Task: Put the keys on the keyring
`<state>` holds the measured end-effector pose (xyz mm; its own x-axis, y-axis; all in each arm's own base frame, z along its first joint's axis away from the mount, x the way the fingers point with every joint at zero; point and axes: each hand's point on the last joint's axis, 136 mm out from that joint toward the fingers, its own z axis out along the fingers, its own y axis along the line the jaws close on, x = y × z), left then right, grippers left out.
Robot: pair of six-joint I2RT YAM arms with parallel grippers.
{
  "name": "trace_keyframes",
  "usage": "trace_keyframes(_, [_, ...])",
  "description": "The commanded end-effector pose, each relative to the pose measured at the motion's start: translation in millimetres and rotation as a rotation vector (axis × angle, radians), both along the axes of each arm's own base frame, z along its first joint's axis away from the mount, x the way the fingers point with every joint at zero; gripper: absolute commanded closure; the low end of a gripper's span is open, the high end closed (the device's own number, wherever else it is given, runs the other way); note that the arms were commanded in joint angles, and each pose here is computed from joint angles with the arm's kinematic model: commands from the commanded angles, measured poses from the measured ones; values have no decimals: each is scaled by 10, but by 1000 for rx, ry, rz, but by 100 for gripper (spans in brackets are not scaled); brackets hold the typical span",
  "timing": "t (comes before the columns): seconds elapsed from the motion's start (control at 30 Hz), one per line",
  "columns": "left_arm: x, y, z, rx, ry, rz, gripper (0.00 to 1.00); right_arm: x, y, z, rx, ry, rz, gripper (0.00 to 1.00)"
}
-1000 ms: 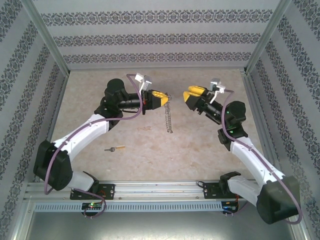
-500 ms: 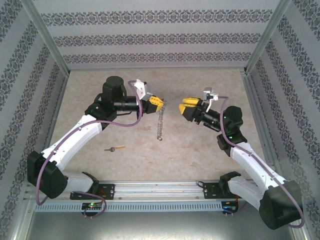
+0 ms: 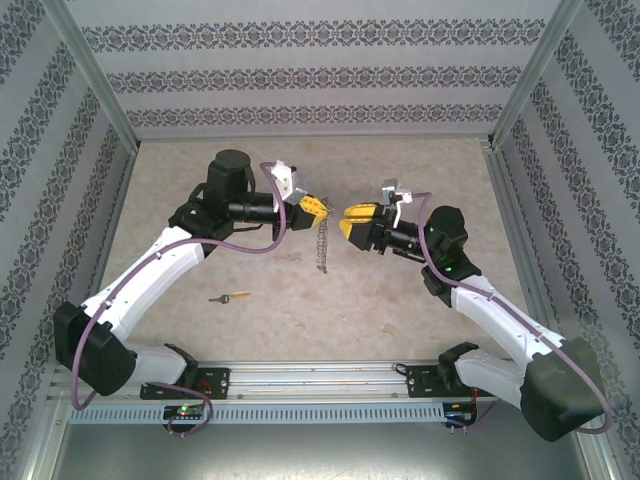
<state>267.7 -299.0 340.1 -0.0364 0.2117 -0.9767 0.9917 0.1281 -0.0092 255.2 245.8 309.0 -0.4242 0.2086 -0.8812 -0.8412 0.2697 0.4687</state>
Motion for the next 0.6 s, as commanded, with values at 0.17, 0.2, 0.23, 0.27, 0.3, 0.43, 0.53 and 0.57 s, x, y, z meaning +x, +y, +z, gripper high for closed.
trace_keyframes(0.17, [-102,-88,44,6,8,-72,100,-38,107,240,7,-97,48,51])
trace_keyframes(0.2, [-102,-88,49,6,8,-73,100,-36,112,246,7,-98,51,51])
trace_keyframes(0.23, [-107,-93,41,7,12,-74,100,-32,119,251,6,-99,53,52])
trace_keyframes(0.27, [-103,-98,36,8,13,-75,100,-28,127,249,6,-97,55,53])
trace_keyframes(0.3, [-109,-102,38,7,15,-77,100,-26,132,255,6,-100,55,53])
trace_keyframes(0.43, [-108,-114,32,7,20,-80,100,-38,161,240,2,-97,74,55])
trace_keyframes(0.53, [-116,-124,26,7,23,-84,100,-54,170,237,1,-96,82,57])
trace_keyframes(0.57, [-115,-126,21,8,24,-84,100,-61,177,229,-2,-94,87,59])
